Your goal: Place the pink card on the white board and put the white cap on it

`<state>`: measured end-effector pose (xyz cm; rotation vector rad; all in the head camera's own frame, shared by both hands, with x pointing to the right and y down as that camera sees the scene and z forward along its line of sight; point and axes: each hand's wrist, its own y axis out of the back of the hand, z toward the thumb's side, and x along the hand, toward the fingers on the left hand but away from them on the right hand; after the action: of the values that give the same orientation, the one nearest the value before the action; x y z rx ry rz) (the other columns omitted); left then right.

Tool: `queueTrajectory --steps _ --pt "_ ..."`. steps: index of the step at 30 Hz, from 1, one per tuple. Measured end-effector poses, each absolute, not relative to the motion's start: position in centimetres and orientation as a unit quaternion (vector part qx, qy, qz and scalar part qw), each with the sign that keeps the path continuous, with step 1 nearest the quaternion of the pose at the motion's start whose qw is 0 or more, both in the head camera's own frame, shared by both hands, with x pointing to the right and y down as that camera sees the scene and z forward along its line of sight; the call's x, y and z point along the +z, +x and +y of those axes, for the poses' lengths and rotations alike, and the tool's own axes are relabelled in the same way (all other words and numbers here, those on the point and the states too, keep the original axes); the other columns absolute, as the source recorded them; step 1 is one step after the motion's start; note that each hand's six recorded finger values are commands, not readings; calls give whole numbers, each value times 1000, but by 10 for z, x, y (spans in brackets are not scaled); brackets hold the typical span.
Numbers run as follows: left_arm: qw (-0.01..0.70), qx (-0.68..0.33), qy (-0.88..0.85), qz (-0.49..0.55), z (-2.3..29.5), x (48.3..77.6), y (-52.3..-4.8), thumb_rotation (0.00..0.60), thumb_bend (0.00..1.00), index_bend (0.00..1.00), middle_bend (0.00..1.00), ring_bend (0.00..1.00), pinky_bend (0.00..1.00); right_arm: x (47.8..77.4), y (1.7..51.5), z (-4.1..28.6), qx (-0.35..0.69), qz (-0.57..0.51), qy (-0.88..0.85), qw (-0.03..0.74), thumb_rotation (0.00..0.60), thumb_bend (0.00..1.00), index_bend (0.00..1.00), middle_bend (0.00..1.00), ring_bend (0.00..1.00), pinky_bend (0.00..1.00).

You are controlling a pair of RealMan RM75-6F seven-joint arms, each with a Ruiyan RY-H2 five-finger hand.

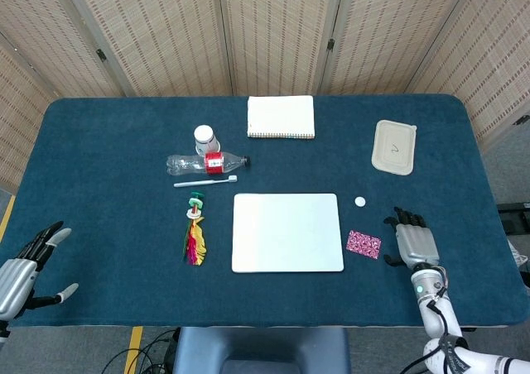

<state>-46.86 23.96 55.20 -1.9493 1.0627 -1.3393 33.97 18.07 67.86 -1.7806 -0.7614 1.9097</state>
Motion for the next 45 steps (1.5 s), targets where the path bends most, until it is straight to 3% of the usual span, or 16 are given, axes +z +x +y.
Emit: queueTrajectory --steps 15,45 --pt "260 -474 -739 402 239 545 -471 600 255 81 31 17 182 695 317 195 695 -267 -633 212 600 163 241 40 0 0" --pt "248 -472 -742 407 237 545 -479 600 255 81 30 17 182 728 301 192 700 -246 -640 198 600 164 305 64 0 0"
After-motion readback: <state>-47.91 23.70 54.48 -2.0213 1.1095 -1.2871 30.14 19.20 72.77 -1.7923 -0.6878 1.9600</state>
